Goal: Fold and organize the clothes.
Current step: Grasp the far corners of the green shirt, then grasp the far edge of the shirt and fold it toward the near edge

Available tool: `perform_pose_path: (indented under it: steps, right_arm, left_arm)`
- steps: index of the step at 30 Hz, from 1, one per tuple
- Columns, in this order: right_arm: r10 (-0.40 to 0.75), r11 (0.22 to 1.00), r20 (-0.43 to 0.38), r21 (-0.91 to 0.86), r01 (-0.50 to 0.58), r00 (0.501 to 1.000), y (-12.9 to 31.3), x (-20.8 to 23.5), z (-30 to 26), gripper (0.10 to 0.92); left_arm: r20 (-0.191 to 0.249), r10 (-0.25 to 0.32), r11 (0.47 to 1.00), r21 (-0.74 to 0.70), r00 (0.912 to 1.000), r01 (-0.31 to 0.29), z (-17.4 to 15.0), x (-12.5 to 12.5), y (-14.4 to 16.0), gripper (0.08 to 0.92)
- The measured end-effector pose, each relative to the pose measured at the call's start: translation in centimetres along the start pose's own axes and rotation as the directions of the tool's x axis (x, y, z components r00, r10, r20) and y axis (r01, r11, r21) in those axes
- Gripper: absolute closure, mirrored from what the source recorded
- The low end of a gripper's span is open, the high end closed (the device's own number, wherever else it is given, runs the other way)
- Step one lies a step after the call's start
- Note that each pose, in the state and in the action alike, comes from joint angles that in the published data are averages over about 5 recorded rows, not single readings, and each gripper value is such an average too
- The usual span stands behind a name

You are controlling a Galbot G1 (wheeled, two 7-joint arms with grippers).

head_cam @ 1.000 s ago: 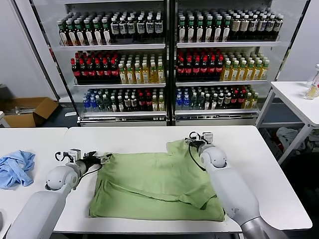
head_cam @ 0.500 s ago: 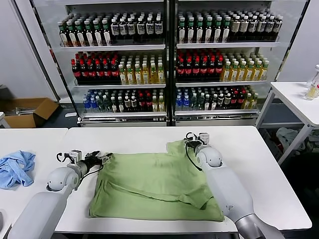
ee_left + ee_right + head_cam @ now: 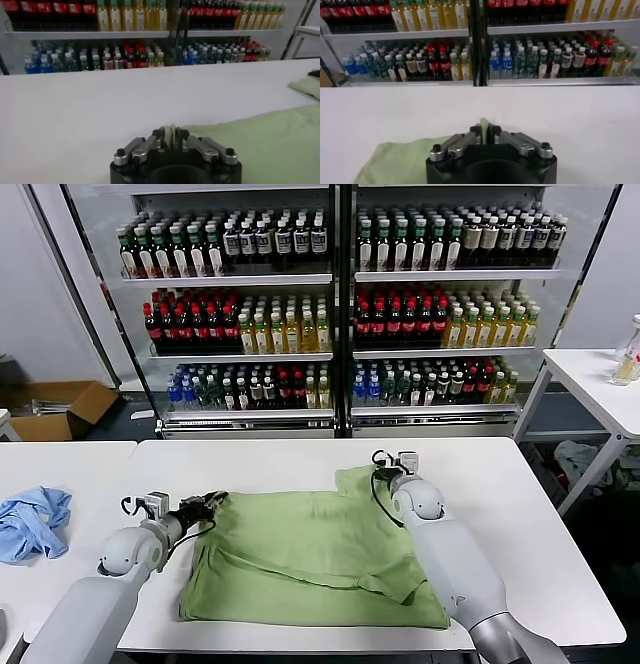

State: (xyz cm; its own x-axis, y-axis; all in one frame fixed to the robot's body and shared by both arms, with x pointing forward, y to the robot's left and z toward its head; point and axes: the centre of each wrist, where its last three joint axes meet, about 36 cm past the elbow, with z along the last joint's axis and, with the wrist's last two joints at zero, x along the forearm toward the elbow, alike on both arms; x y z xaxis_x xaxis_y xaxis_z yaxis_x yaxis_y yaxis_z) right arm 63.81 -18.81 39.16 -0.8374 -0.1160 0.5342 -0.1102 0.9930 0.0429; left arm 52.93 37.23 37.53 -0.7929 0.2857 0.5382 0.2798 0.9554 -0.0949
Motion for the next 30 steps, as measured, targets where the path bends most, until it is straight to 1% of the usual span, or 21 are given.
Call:
perform_pose_path:
  steps: [4, 9, 13, 17, 21, 26, 30]
  right_arm:
    - [-0.004, 1.000, 0.009, 0.004, 0.004, 1.000, -0.1, 0.1, -0.1, 0.912]
    - [-0.009, 1.000, 0.022, 0.013, 0.009, 1.000, -0.3, 0.7, -0.1, 0.912]
    - [-0.017, 1.000, 0.040, 0.013, 0.017, 0.999, -0.8, 2.1, -0.4, 0.912]
    - [-0.031, 1.000, 0.067, 0.001, 0.031, 0.997, -1.5, 4.3, -0.6, 0.912]
    - [-0.046, 0.999, 0.100, -0.013, 0.048, 0.994, -2.3, 7.1, -0.8, 0.912]
    - [-0.066, 0.997, 0.141, -0.020, 0.070, 0.988, -3.1, 11.1, -0.5, 0.912]
    - [-0.080, 0.997, 0.166, -0.010, 0.083, 0.983, -3.7, 14.6, 0.2, 0.912]
  left_arm:
    - [0.021, 0.006, 1.000, 0.004, 0.9998, -0.006, -0.1, 0.0, 0.0, 0.907]
    - [0.051, 0.007, 1.000, 0.013, 0.9987, -0.007, -0.4, 0.4, 0.2, 0.914]
    - [0.090, 0.009, 1.000, 0.022, 0.9959, -0.011, -0.7, 1.2, 0.3, 0.914]
    - [0.130, 0.011, 0.999, 0.030, 0.9914, -0.015, -1.0, 2.2, 0.3, 0.914]
    - [0.159, 0.017, 0.999, 0.036, 0.9871, -0.023, -0.8, 3.6, 0.1, 0.914]
    - [0.183, 0.030, 0.999, 0.034, 0.9826, -0.037, -0.1, 5.3, -0.6, 0.914]
    - [0.192, 0.038, 0.998, 0.036, 0.9806, -0.046, 0.9, 6.4, -1.0, 0.914]
